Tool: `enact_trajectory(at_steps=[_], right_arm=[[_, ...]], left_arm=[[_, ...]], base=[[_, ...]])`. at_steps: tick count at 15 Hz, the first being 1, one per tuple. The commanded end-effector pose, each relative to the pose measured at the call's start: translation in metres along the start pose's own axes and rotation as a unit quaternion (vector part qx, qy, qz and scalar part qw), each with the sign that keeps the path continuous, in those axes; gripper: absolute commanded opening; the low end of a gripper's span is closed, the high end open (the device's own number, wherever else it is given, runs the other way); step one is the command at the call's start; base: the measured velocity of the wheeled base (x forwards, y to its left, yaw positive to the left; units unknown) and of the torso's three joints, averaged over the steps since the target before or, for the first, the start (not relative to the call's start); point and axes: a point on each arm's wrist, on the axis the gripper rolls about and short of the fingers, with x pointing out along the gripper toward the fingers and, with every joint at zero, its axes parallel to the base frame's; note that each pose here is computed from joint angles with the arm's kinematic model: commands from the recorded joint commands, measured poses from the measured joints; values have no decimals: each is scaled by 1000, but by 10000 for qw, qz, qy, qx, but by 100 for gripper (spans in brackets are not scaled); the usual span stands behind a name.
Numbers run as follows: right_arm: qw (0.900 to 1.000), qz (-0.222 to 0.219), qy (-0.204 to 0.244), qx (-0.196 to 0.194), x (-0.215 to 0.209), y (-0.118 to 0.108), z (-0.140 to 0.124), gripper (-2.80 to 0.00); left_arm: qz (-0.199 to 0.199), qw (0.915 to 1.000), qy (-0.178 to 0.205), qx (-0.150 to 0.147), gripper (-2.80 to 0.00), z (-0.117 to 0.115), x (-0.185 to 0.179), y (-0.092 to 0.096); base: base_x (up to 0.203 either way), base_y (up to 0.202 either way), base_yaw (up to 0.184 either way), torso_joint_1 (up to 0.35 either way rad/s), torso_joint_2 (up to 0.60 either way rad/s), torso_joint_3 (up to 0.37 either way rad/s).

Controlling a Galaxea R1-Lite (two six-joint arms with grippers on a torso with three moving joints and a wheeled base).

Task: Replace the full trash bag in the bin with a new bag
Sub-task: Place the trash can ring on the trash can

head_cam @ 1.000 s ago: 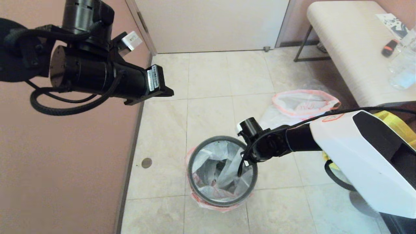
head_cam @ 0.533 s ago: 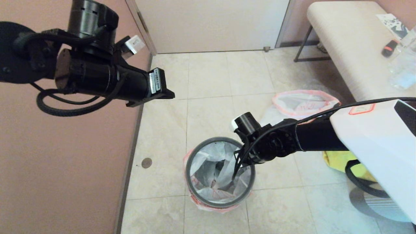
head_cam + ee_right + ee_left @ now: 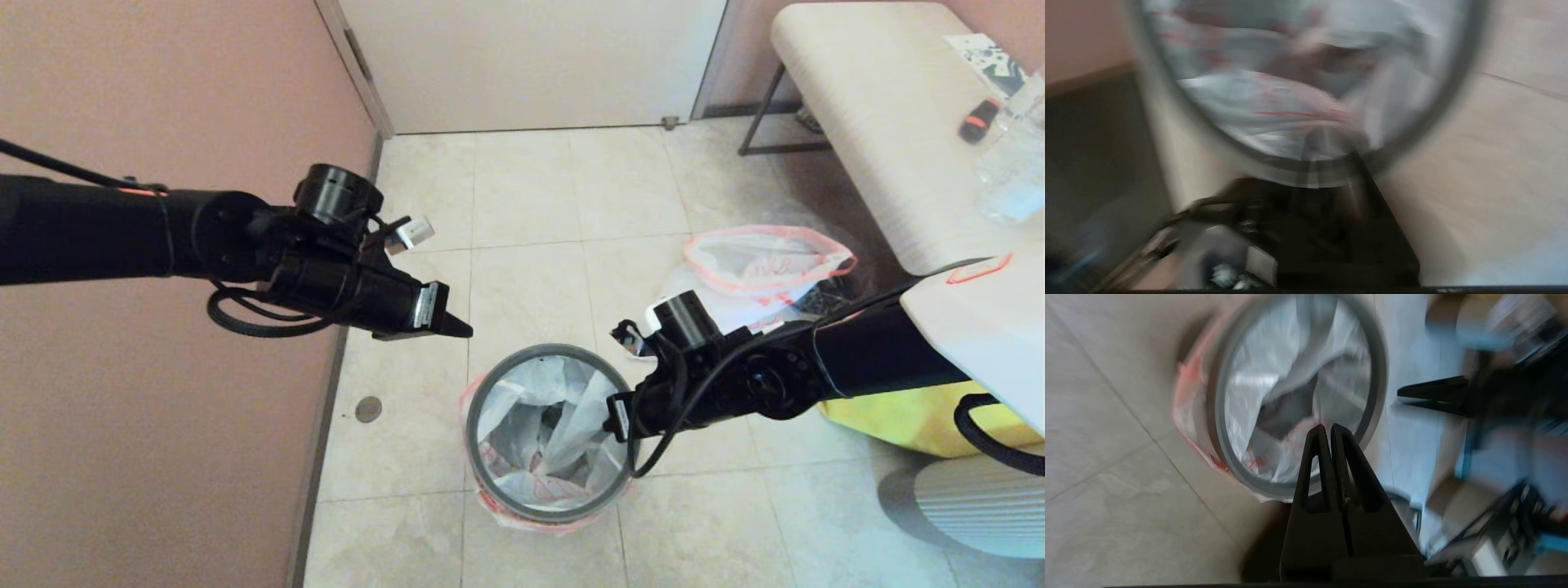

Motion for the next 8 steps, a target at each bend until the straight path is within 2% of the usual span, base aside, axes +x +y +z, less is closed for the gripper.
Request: enact_trajectory(at_steps=[1, 4, 6, 8], right_arm=[[9993, 354, 87, 78, 4, -10, -2, -280], [9992, 340, 125, 138, 29, -27, -7, -280], [9989, 466, 31, 25, 40, -41, -7, -280], [9984, 554, -90, 19, 55, -53, -8, -280]], left_arm=[[-142, 9986, 476, -185, -280, -14, 35, 26], [-646, 9947, 781, -195, -280, -30, 62, 42], [-717, 9930, 938, 48, -280, -41, 76, 53], [-721, 9916, 1070, 23, -280, -48, 89, 61]], base=[[0, 0, 0, 0, 0, 0], [0, 0, 0, 0, 0, 0], [0, 0, 0, 0, 0, 0], [0, 0, 0, 0, 0, 0]])
